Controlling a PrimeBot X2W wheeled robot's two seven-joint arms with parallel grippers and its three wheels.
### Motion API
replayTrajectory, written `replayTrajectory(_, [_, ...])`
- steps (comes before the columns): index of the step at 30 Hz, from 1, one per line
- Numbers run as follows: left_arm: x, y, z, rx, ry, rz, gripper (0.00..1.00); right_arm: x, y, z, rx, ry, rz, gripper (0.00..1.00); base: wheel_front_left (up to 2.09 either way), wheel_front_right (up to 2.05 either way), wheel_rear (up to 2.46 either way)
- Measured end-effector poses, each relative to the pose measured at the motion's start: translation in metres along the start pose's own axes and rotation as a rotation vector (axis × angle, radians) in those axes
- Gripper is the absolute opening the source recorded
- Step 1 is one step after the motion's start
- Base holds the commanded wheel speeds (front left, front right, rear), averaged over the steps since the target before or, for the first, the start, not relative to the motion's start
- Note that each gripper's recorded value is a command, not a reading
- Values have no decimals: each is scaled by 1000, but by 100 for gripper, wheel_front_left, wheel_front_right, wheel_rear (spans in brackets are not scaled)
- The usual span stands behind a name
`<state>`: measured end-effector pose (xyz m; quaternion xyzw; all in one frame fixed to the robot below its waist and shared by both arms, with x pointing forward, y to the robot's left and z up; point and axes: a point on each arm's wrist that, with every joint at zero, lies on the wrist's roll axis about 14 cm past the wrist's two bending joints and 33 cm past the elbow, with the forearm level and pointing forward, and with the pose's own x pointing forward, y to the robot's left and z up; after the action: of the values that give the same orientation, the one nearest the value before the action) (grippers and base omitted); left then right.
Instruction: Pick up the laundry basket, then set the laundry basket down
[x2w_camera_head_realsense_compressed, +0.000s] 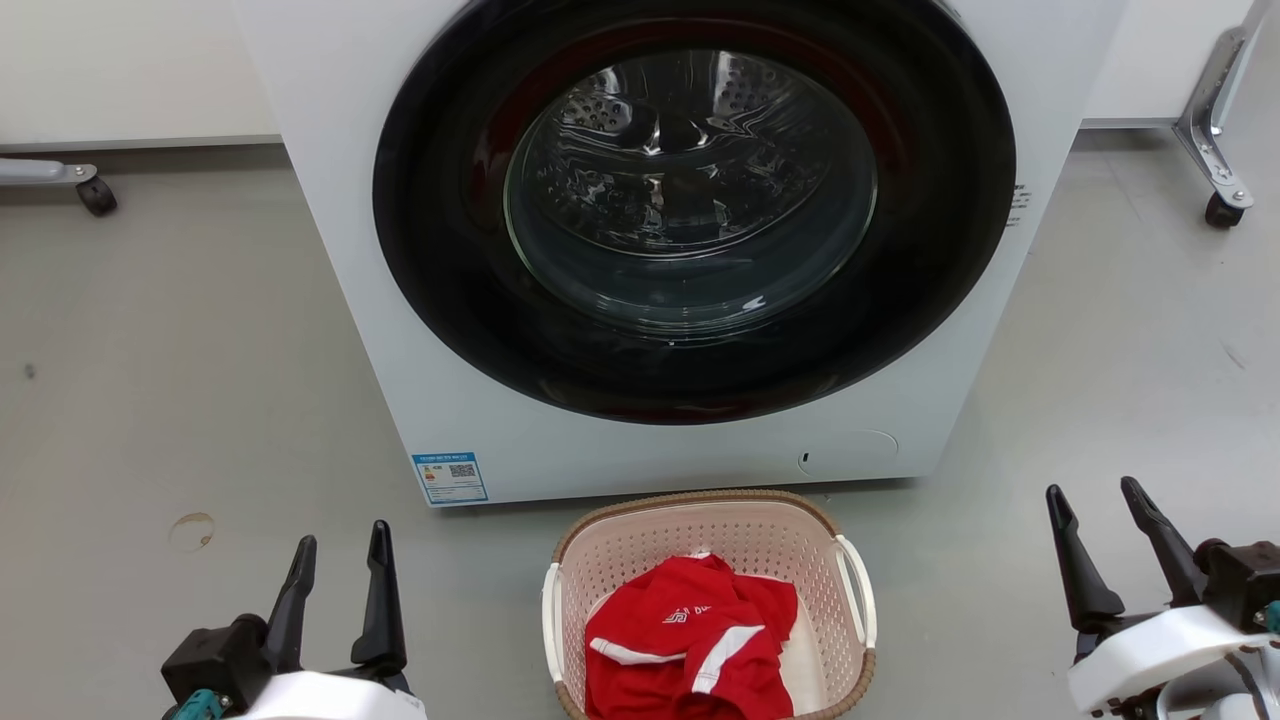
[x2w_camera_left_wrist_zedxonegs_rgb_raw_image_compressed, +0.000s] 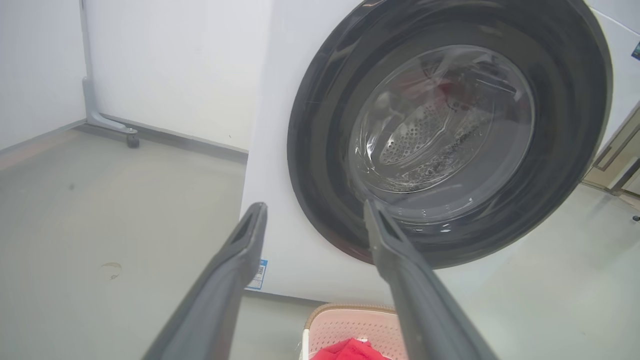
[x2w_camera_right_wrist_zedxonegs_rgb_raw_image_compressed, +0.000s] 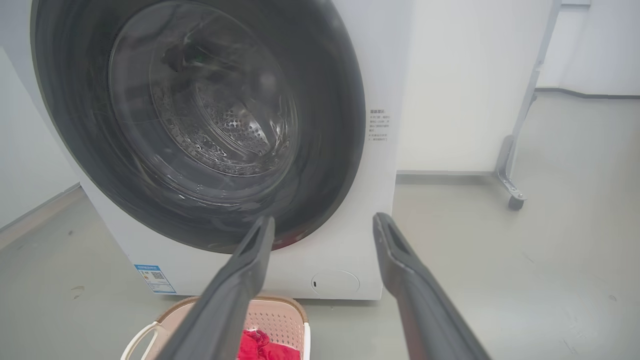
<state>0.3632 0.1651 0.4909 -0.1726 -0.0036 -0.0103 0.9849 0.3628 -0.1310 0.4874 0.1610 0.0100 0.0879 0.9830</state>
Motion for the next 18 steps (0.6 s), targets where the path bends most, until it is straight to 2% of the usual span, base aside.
replayTrajectory(12, [1, -9, 0, 102, -16, -41, 100, 0, 6, 0, -101, -9, 36, 100, 0, 0, 0])
replayTrajectory(18, [0, -9, 0, 114, -13, -41, 100, 0, 6, 1, -107, -14, 35, 100, 0, 0, 0])
